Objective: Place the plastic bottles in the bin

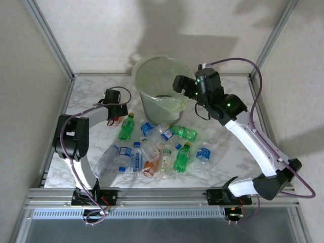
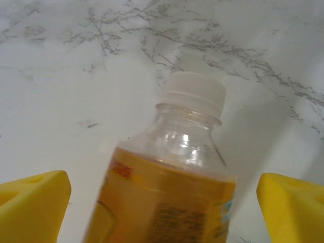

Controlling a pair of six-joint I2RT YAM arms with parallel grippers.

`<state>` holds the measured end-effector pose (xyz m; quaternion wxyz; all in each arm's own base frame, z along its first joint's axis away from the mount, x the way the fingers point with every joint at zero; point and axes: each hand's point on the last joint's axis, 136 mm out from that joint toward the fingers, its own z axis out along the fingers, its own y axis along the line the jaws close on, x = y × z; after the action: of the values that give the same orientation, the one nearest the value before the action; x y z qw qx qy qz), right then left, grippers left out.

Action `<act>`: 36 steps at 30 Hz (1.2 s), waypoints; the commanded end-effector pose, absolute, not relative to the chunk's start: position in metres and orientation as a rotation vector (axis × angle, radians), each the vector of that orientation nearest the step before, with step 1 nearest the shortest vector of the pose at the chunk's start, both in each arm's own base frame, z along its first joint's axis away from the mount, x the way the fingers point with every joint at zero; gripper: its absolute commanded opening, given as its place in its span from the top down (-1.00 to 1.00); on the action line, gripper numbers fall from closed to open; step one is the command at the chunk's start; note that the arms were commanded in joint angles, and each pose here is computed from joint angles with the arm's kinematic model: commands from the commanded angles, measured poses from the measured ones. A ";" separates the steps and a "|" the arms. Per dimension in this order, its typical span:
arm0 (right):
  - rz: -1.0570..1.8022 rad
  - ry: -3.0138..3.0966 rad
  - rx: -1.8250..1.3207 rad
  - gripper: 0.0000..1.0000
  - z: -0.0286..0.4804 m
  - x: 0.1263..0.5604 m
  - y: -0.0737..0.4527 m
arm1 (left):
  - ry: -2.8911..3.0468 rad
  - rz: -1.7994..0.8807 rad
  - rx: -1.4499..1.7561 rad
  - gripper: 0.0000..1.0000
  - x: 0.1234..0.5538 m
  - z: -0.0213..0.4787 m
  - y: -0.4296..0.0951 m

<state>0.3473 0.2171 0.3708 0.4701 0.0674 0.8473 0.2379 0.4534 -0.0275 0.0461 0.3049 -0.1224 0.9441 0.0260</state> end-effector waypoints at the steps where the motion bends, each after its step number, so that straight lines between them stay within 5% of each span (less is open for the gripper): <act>1: 0.582 2.072 0.191 -0.87 0.371 0.343 0.213 | 2.504 0.017 -0.375 -0.84 0.457 0.043 -0.028; 36: 0.542 2.073 0.221 -0.86 0.358 0.339 0.202 | 2.541 0.040 -0.496 -0.28 0.438 0.030 -0.018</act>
<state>0.3427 0.2081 0.3481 0.4596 0.0797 0.8568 0.2198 0.4439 -0.0257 0.0323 0.2853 -0.1698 0.9433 0.0030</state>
